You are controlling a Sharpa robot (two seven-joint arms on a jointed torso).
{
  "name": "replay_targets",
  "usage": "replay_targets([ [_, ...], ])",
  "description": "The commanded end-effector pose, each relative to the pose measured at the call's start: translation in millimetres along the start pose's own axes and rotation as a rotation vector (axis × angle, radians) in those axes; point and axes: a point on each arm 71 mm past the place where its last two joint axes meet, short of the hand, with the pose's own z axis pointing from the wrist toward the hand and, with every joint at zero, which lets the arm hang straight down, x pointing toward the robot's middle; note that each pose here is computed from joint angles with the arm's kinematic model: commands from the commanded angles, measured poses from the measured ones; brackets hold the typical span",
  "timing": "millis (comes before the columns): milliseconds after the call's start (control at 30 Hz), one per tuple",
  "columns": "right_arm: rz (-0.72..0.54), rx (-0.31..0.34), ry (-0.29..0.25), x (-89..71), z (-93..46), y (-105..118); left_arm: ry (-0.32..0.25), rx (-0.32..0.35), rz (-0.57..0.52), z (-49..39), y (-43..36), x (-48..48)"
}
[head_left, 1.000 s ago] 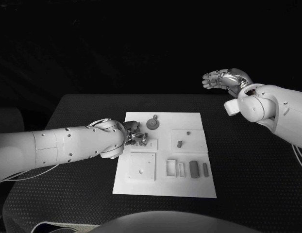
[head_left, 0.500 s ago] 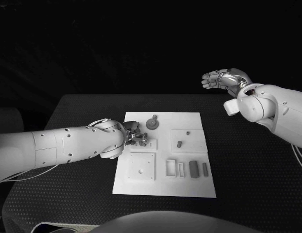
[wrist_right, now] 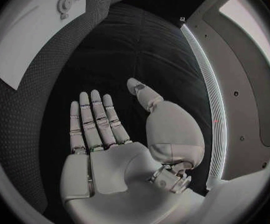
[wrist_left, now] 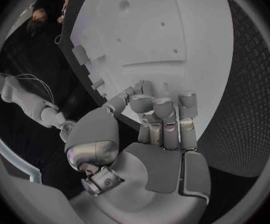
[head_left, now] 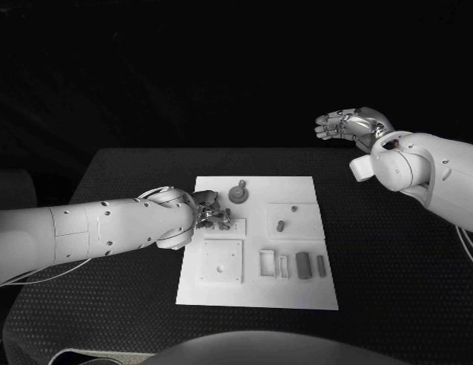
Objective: Assemble the parts on the task board
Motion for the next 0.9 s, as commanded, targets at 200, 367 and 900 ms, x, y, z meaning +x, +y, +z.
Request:
replay_targets([
  [200,0.006,-0.011,0.022,3.2,0.5,1.6,0.011,0.016,0.002,0.3,-2.9,2.0],
  [367,0.006,-0.011,0.023,3.3,0.6,1.6,0.002,0.013,-0.002,1.1,-3.5,1.4],
  [900,0.005,-0.012,0.027,3.8,0.8,1.7,0.014,0.005,0.003,1.1,-1.3,1.7],
])
